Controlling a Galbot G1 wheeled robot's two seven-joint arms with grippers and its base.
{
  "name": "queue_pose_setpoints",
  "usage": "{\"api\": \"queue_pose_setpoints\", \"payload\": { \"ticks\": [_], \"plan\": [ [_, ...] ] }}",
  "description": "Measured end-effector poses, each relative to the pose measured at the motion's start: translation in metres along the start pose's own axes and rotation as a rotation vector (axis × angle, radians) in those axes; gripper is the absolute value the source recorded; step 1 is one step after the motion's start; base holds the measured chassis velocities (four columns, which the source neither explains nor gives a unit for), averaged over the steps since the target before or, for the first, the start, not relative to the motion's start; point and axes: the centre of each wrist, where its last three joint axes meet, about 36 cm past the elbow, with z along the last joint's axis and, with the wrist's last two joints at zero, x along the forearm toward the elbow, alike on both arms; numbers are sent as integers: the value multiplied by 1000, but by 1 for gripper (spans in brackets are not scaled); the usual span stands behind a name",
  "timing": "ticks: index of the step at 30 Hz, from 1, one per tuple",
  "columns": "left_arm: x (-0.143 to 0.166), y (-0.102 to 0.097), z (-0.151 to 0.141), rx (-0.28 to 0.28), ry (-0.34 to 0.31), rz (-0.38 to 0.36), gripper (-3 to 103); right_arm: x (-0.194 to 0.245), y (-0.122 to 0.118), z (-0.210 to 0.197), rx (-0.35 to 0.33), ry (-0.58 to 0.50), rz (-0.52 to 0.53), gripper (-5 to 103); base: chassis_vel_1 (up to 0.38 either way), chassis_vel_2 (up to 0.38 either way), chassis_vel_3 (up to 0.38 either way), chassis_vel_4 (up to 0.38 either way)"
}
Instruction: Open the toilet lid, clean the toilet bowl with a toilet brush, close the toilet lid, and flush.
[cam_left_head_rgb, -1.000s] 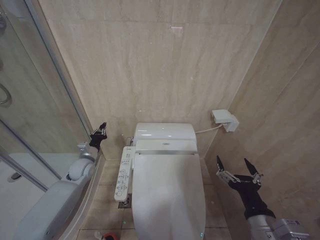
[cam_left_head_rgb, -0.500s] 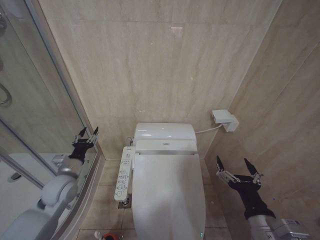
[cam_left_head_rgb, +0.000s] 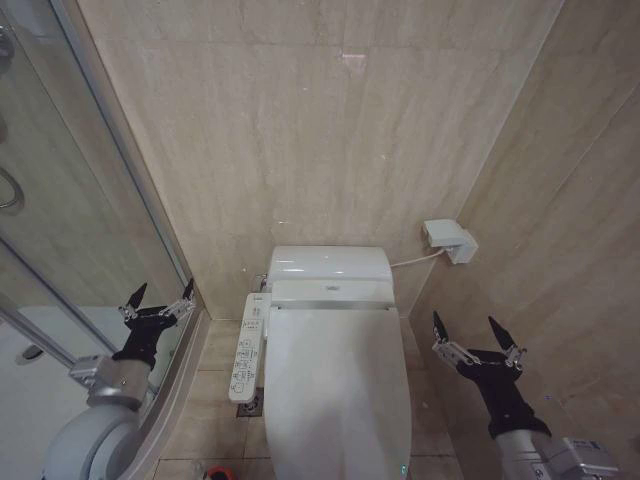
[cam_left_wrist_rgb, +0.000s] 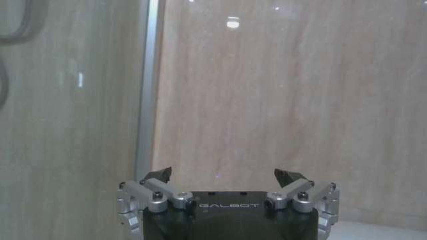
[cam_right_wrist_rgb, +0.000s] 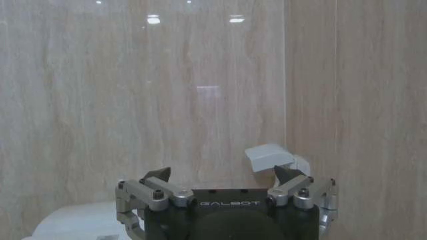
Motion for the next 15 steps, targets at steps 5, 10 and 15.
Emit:
{"api": "queue_pose_setpoints", "payload": {
  "ticks": [5,10,15],
  "plan": [
    [24,-9,-7,12,3,32,100,0,0,0,0,0,0,100,0,0,0,0],
    [45,-19,-9,5,14,40,100,0,0,0,0,0,0,100,0,0,0,0],
    [60,-23,-10,-27,19,49,100,0,0,0,0,0,0,100,0,0,0,0]
  ]
}}
